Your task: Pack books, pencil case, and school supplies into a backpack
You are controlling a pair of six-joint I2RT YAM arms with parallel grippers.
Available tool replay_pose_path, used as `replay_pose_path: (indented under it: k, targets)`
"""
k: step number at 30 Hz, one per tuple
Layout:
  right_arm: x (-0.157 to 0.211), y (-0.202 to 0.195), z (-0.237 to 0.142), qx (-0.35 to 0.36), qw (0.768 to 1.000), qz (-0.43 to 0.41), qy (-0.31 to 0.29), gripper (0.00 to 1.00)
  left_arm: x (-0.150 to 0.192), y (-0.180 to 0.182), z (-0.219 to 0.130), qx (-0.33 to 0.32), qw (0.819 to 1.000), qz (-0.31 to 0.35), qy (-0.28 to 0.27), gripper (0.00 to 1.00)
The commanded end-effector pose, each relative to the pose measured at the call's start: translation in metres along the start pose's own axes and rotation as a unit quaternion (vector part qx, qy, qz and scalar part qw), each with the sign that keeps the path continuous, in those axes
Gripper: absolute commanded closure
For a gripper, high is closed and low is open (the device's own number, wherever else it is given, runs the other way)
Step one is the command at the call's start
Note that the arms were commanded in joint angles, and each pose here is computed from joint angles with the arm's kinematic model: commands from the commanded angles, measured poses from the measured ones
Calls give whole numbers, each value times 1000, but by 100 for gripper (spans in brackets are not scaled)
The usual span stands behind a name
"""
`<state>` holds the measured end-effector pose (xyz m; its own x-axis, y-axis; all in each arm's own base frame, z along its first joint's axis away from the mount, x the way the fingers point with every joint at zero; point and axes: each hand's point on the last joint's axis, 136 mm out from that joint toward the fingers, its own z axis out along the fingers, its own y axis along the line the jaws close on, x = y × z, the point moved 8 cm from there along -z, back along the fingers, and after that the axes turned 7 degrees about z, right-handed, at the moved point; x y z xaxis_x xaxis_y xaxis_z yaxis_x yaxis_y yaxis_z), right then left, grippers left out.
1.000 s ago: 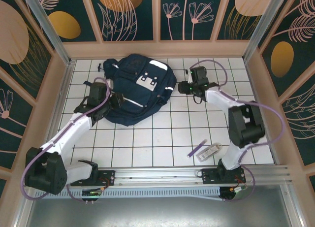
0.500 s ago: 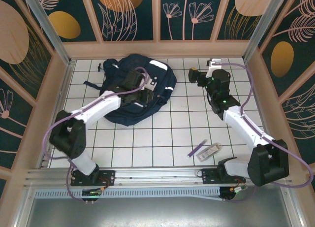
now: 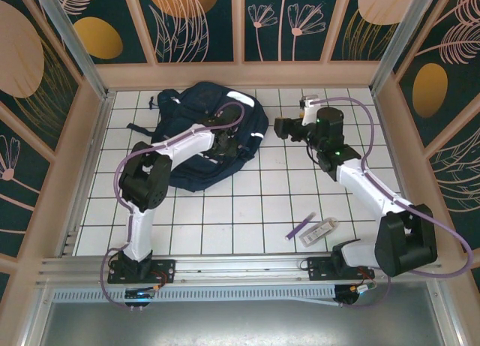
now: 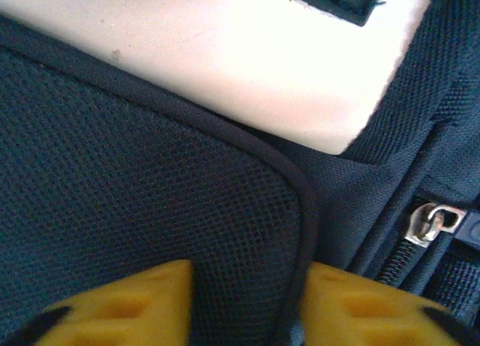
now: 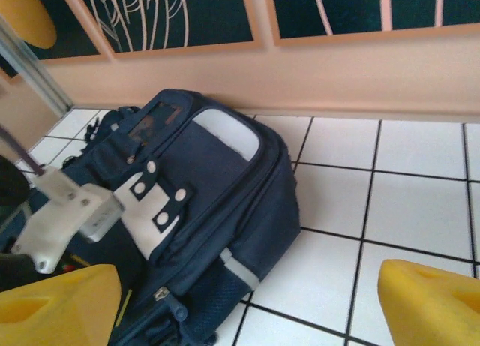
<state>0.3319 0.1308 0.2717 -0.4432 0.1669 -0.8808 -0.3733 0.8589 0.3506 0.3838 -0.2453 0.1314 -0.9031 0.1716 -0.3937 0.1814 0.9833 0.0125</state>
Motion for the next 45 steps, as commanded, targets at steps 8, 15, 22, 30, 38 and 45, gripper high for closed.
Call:
replay_pose_path:
  k: [8, 15, 22, 30, 38, 45]
  targets:
    - [97, 33, 1, -324, 902, -265, 110, 8, -21, -17, -52, 136, 990, 25, -11, 100]
    - [105, 47, 36, -396, 836, -373, 69, 24, -28, -23, -83, 217, 976, 22, -16, 100]
    - [109, 56, 64, -363, 848, -386, -13, 31, -31, -35, -95, 294, 956, -8, -15, 100]
    - [134, 53, 73, -357, 846, -394, 34, 46, -30, -32, -103, 299, 954, -33, -21, 100]
    - [151, 56, 60, -368, 831, -409, 87, 90, -33, -34, -99, 307, 948, -75, -30, 100]
    - [157, 84, 37, -392, 809, -428, 88, 100, -40, -36, -91, 302, 946, -113, -35, 100]
